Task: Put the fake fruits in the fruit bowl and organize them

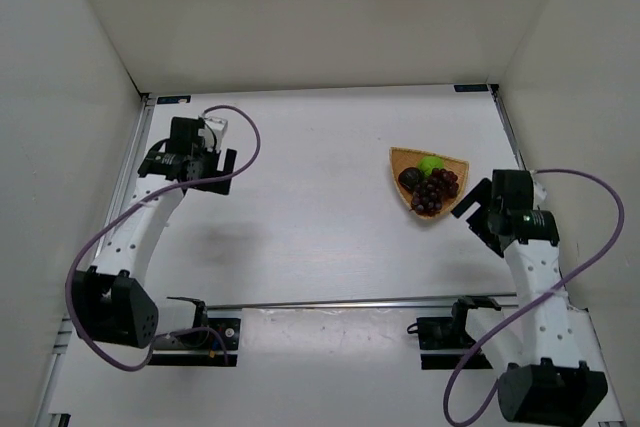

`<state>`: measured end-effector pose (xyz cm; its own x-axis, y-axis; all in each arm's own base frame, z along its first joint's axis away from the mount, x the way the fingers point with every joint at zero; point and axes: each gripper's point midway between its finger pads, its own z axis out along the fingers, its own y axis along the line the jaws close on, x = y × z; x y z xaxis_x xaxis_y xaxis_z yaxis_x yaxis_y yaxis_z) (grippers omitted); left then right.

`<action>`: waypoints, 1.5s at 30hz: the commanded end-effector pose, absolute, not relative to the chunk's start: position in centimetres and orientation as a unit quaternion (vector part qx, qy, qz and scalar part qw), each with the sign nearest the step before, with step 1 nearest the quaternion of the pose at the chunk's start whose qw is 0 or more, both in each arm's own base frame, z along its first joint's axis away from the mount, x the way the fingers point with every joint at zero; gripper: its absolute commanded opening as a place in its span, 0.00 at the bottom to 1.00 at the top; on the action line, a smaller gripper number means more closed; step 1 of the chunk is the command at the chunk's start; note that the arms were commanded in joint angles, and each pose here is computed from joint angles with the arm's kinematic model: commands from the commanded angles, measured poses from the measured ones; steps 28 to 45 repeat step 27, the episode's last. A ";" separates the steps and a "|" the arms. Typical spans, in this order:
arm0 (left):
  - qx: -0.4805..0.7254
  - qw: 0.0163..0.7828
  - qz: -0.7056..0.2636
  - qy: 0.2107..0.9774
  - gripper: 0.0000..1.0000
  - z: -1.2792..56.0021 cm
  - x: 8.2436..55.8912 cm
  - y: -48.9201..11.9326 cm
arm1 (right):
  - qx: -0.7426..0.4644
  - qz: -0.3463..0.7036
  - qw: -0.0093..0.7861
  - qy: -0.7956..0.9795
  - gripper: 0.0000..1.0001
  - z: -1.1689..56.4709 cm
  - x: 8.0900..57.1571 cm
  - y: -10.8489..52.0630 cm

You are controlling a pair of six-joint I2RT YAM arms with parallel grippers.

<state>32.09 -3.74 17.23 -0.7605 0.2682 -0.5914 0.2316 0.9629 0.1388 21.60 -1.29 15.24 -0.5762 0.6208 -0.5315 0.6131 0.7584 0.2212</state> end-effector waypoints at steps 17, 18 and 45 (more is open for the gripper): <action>0.040 0.358 0.102 0.927 1.00 18.0 25.7 1.6 | 0.381 0.033 0.296 0.876 1.00 13.5 15.1 -0.4; 0.033 0.359 0.106 0.927 1.00 18.0 25.6 1.8 | 0.381 0.033 0.296 0.876 1.00 13.5 15.1 -0.4; 0.029 0.367 0.119 0.922 1.00 18.7 24.4 2.5 | 0.378 0.048 0.322 0.867 1.00 14.4 15.0 -0.2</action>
